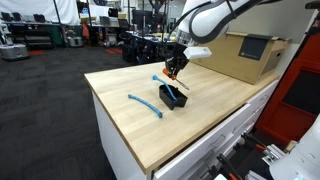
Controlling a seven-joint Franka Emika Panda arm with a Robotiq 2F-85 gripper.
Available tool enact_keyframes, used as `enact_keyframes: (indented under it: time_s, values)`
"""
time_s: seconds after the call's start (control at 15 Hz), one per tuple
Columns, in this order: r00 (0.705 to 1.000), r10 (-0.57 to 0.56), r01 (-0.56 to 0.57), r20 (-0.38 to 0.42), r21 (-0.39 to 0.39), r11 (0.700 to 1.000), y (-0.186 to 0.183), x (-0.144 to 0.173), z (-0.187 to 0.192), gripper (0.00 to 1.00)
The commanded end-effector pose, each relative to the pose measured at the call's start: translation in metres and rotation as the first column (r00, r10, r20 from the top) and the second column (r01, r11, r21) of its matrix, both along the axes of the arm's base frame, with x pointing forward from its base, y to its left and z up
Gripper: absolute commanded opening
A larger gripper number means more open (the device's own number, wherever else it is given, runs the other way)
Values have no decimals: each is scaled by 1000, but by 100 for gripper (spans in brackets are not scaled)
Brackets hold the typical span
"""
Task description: Move the screw driver to the left side of the black thing
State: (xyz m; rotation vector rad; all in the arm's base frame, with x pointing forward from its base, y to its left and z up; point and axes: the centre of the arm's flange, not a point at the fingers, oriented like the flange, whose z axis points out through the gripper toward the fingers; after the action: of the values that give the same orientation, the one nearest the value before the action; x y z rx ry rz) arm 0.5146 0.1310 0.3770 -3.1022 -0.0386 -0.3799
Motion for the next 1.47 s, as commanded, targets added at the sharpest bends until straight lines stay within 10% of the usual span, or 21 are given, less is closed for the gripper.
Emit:
enact_keyframes:
  time_s: [0.0,1.07,1.13,1.4]
  values:
    - [993,116,-116,-23,25,993,45,-12,7,8]
    - [947,280,-296,-156,-87,951,116,23,-115,8]
    - [947,279,-296,-162,-89,951,116,24,-118,57]
    - [940,298,-315,-163,-88,945,115,20,-99,77]
